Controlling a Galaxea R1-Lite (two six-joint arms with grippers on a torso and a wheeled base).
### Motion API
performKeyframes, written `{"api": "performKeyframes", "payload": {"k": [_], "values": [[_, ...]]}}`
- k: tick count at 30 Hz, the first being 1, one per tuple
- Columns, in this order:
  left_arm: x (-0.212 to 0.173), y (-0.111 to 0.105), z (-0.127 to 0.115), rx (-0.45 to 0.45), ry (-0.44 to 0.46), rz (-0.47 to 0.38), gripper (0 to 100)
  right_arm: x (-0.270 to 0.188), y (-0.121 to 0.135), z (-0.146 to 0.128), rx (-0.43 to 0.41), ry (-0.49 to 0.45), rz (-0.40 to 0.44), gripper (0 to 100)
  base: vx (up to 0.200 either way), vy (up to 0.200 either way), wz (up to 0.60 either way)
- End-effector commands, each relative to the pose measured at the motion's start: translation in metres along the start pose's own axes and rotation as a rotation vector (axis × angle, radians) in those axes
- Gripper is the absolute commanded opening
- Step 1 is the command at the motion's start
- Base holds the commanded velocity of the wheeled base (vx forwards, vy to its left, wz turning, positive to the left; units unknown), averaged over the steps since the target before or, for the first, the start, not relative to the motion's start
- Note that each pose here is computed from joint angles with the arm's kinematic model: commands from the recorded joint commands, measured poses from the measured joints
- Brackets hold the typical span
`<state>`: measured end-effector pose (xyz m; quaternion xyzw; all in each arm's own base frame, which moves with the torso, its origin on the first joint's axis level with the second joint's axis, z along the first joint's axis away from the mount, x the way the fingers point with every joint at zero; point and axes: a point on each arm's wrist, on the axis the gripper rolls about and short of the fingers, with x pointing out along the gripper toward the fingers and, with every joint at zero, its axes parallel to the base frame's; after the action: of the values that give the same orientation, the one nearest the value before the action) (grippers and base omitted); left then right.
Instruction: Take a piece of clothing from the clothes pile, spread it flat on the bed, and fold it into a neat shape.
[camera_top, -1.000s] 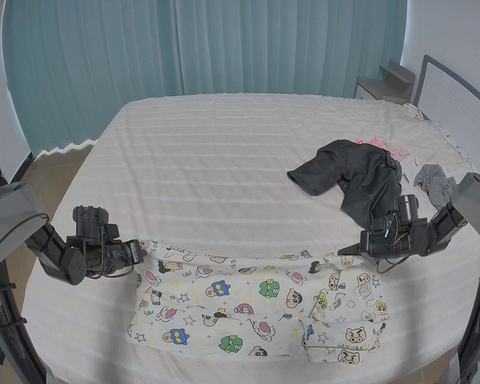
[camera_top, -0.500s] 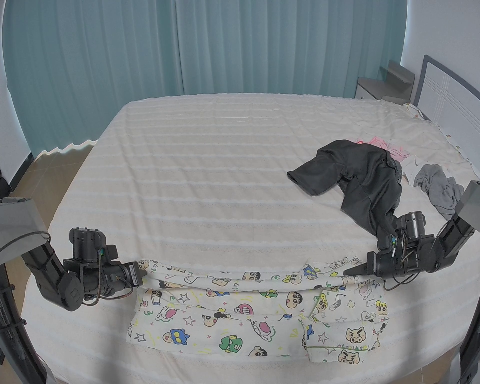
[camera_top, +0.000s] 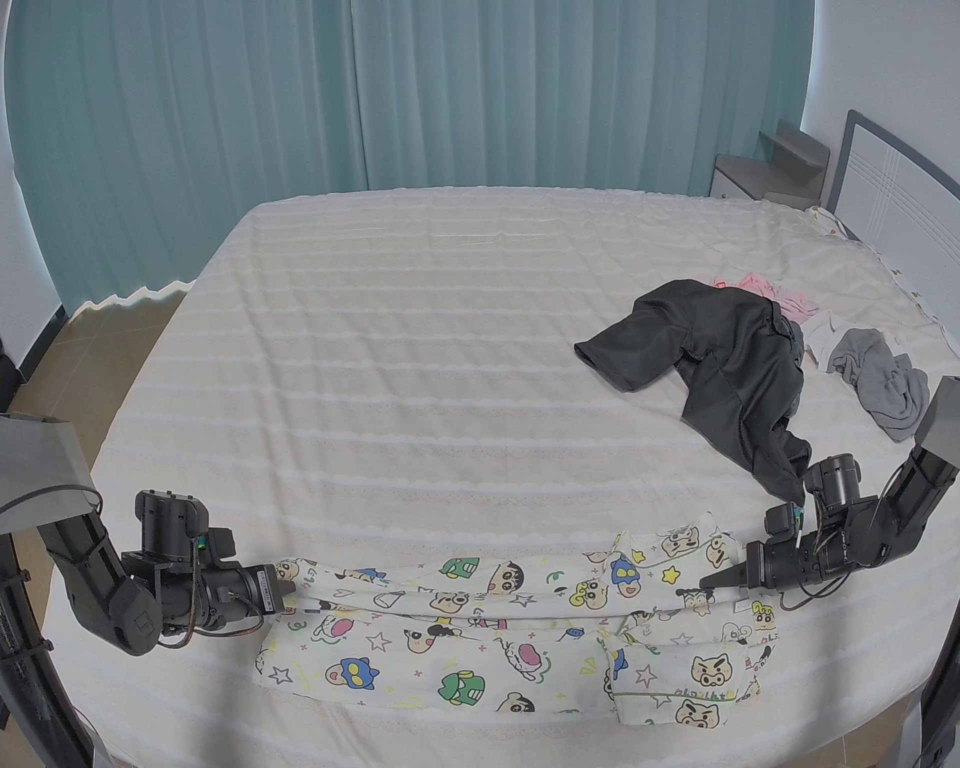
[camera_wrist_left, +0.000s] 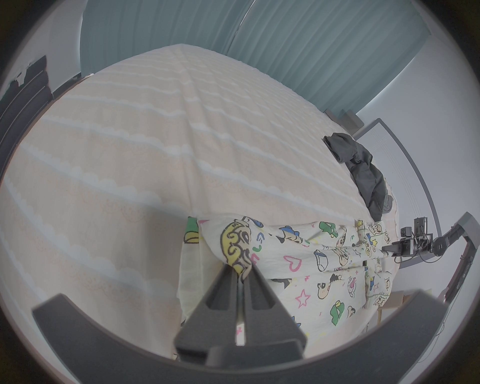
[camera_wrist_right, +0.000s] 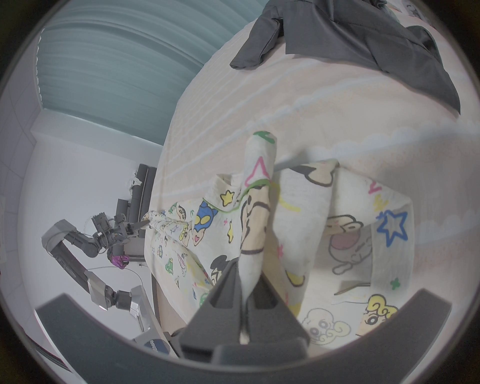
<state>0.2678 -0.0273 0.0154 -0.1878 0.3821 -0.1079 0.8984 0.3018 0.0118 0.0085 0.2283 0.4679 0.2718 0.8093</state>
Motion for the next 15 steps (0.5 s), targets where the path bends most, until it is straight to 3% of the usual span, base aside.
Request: {"api": "performKeyframes", "payload": {"k": [1, 15], "values": [[-0.001, 0.001, -0.006, -0.006, 0.022, 0.006, 0, -0.001, -0.006, -0.010, 0.010, 0.024, -0.011, 0, 0.000, 0.000, 0.00], [0.000, 0.002, -0.007, -0.008, 0.029, 0.008, 0, 0.005, -0.014, -0.022, 0.043, 0.069, -0.025, 0, 0.000, 0.000, 0.00]]}}
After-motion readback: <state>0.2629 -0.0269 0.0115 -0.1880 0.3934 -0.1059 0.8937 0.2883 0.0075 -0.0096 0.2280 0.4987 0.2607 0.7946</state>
